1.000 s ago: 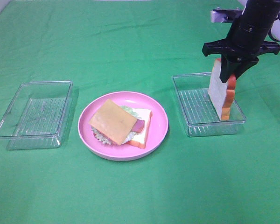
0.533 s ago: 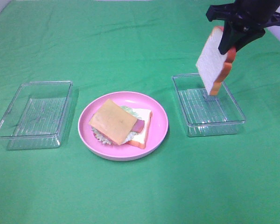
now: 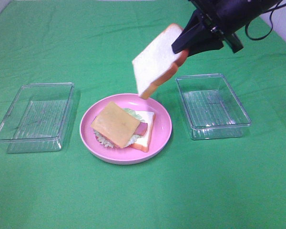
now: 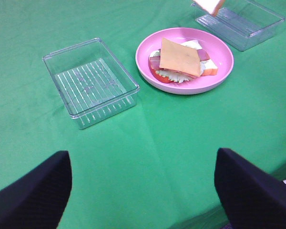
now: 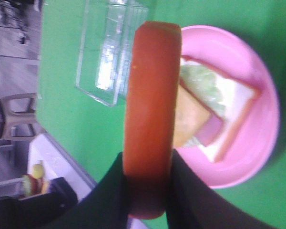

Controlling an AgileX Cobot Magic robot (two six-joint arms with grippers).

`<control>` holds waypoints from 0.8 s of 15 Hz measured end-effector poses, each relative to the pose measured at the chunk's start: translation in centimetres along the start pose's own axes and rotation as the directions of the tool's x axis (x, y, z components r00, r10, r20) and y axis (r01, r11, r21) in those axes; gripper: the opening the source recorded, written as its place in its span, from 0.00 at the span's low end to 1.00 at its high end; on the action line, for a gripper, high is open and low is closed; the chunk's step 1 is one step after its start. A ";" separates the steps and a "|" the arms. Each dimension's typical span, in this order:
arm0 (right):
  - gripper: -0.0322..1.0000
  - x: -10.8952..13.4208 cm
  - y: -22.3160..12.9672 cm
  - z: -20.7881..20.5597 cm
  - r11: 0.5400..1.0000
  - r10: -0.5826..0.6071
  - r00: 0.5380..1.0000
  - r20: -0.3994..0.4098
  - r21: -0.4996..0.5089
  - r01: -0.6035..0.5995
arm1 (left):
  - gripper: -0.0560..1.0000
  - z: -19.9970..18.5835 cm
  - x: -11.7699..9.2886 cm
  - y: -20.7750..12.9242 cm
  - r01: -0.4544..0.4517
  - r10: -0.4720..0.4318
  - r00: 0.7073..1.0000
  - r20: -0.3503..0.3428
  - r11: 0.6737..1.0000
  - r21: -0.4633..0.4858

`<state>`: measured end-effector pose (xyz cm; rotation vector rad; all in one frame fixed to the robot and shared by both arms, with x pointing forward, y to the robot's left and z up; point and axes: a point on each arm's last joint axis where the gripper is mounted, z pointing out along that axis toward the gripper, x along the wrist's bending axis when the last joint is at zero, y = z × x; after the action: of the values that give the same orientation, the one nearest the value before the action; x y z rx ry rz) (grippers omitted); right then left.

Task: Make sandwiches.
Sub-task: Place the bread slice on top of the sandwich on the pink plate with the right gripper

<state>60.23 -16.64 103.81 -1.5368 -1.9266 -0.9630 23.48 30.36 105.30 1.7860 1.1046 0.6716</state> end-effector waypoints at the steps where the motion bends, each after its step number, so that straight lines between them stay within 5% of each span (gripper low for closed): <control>1: 0.22 -0.2 -0.4 0.6 1.000 0.018 0.999 -0.042 -0.011 -0.018 | 0.79 0.0 0.0 0.0 0.000 0.000 1.000 0.000 1.000 0.000; 4: 0.22 -0.8 -1.8 3.6 0.994 0.075 0.987 -0.143 -0.073 -0.086 | 0.79 0.0 0.0 0.0 0.000 0.000 1.000 0.000 1.000 0.000; 9: 0.22 0.3 -3.8 9.4 0.996 0.072 0.994 -0.083 -0.050 -0.076 | 0.79 0.0 0.0 0.0 0.000 0.000 1.000 0.000 1.000 0.000; 12: 0.22 -1.3 -4.1 11.3 0.991 0.132 0.990 -0.044 -0.030 -0.134 | 0.79 0.0 0.0 0.0 0.000 0.000 1.000 0.000 1.000 0.000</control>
<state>57.11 -9.17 94.84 -1.6285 -1.7635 -0.9659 23.48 30.36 105.30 1.7860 1.1046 0.6716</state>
